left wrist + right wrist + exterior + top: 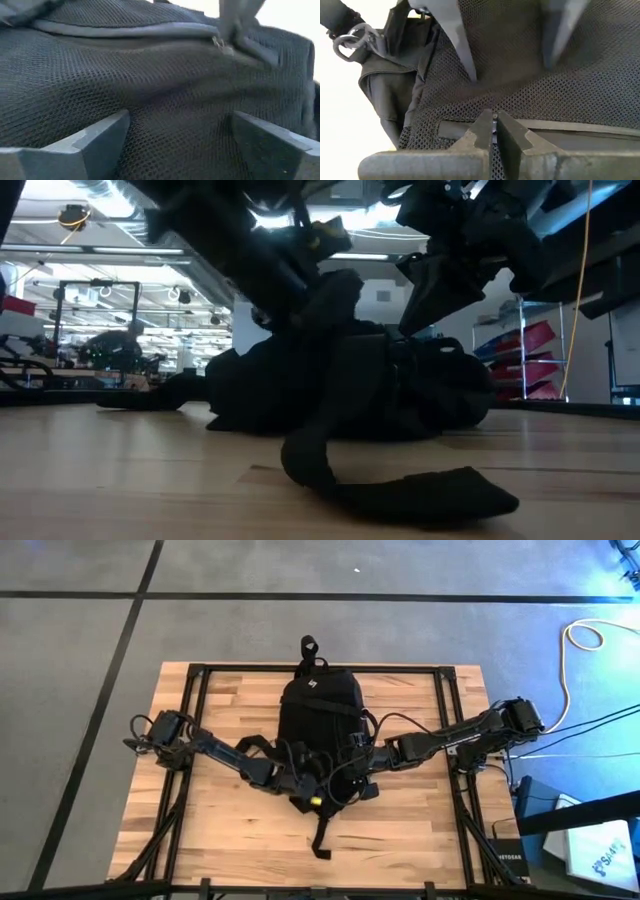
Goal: Unpack backpack
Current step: Close the black backpack
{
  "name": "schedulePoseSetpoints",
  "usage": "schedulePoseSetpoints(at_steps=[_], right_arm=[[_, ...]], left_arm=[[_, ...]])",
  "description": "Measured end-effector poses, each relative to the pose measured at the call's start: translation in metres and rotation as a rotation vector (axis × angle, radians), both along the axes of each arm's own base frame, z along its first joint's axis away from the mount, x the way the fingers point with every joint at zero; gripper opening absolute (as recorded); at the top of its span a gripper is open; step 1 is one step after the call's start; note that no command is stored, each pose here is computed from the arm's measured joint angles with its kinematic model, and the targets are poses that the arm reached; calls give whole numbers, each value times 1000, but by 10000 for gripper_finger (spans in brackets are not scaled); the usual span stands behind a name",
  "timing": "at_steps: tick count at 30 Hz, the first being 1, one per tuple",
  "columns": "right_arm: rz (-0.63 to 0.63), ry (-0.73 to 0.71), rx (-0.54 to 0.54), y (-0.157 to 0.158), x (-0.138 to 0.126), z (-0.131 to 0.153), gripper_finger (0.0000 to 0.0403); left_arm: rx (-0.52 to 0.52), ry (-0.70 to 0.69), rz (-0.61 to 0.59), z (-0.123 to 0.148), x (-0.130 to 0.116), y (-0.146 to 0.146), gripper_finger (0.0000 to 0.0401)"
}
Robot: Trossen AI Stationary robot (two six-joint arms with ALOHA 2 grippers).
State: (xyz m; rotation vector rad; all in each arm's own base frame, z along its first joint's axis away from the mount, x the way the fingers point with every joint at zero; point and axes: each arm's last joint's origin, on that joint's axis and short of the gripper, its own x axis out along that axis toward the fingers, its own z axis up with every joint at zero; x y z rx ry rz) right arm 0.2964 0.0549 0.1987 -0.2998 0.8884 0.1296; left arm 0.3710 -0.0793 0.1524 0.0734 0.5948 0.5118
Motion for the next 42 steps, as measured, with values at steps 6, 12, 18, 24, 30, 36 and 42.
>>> schedulePoseSetpoints(at_steps=[6, 12, 18, 24, 30, 36, 42], right_arm=[[9, 2, 13, 0, 0, 0, 0], [-20, -1, 3, -15, 3, 1, 0], [-58, -5, 28, -38, 6, 2, 0], [-63, 5, 57, -52, 6, 1, 0], [-94, -5, 20, -66, 6, 2, 0], [-64, -23, -30, -67, 8, 3, 0], [10, -27, 11, -65, 8, 3, 0]], left_arm=[[-162, -21, -7, -19, 4, 25, 356], [-213, -88, -69, -32, 10, 10, 357], [-202, -91, -65, -38, 10, 4, 357], [-186, -104, -72, -39, 11, 3, 357], [-171, -131, -104, -37, 12, -3, 357], [-118, -177, -173, -32, 13, -16, 357], [-101, -182, -176, -31, 13, -19, 357]])
